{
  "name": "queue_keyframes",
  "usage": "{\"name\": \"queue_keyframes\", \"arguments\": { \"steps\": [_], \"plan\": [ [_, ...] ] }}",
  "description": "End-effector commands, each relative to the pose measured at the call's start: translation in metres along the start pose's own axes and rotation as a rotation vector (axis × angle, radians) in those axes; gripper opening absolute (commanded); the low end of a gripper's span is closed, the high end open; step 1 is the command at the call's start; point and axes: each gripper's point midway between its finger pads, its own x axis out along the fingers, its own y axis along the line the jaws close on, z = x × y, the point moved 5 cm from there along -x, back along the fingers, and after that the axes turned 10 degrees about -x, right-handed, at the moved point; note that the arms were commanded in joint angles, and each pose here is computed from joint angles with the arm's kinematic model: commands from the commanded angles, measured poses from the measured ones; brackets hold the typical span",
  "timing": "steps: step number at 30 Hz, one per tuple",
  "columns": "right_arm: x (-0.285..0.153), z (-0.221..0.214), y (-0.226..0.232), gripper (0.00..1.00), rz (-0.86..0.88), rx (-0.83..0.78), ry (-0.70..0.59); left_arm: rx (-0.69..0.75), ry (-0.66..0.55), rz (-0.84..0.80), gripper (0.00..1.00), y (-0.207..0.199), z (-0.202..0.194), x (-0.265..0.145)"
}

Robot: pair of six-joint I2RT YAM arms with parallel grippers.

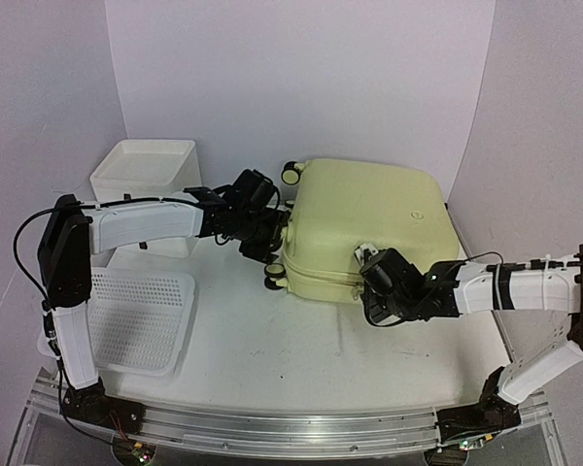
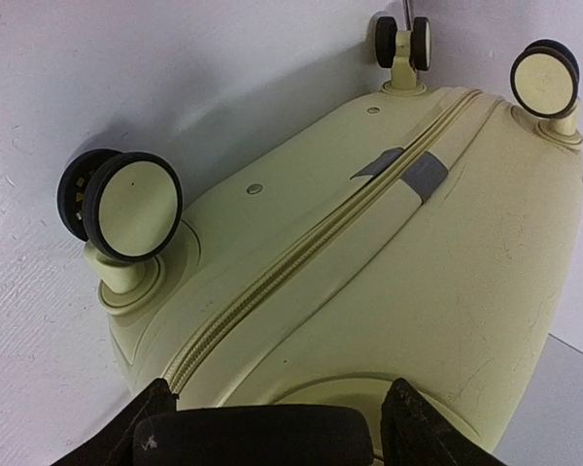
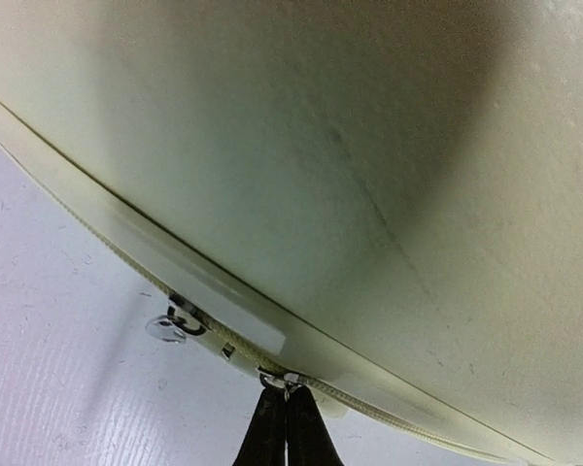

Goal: Open, take out, and arrange the luggage

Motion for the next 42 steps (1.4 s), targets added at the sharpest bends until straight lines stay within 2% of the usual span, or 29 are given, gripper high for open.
{"name": "queue_keyframes", "arguments": {
  "steps": [1,8,11,18,25,28,42],
  "plan": [
    [-0.015,-0.019,-0.020,0.00,-0.063,-0.122,0.079,0.076,-0.049,-0.075,0.46,-0.021,0.002,-0.006],
    [-0.026,-0.044,-0.019,0.00,0.029,-0.312,0.099,0.095,-0.081,-0.087,0.37,-0.028,0.021,-0.011],
    [-0.030,-0.052,-0.022,0.00,0.061,-0.331,0.093,0.110,-0.105,-0.099,0.34,-0.032,0.031,-0.017],
    [-0.036,-0.066,-0.041,0.00,0.190,-0.260,0.049,0.103,-0.109,-0.088,0.27,-0.033,0.055,-0.021],
    [-0.056,-0.070,-0.065,0.00,0.081,-0.129,-0.022,0.097,-0.099,-0.096,0.23,-0.037,0.075,-0.027],
    [-0.059,-0.081,-0.063,0.00,0.089,-0.162,-0.046,0.094,-0.106,-0.100,0.22,-0.038,0.085,-0.031],
    [-0.069,-0.092,-0.089,0.00,-0.039,0.010,-0.066,0.091,-0.176,-0.103,0.17,-0.039,0.132,-0.043]
  ]
}}
